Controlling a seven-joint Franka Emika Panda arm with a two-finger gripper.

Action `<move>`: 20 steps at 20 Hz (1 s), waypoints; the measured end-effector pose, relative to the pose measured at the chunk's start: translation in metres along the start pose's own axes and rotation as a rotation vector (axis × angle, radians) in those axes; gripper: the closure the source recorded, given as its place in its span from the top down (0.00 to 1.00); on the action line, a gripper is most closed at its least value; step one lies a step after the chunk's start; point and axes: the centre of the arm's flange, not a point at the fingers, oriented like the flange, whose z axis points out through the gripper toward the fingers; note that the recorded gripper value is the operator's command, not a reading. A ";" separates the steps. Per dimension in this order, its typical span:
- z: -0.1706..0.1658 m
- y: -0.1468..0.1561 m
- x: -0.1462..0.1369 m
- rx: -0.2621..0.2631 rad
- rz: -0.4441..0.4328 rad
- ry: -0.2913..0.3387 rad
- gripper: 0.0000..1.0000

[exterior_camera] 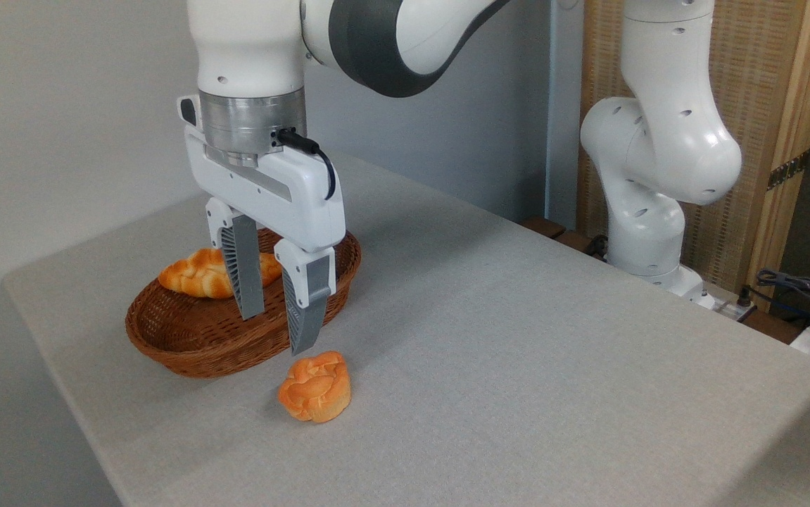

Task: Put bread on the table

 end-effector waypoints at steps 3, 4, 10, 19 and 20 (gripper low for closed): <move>0.001 -0.003 -0.002 0.000 -0.006 -0.002 1.00; 0.001 -0.005 -0.004 0.000 -0.011 -0.003 1.00; 0.002 -0.004 -0.003 -0.001 -0.009 -0.003 1.00; 0.003 -0.004 -0.002 -0.002 -0.007 -0.004 1.00; 0.003 -0.004 -0.002 -0.002 -0.007 -0.004 1.00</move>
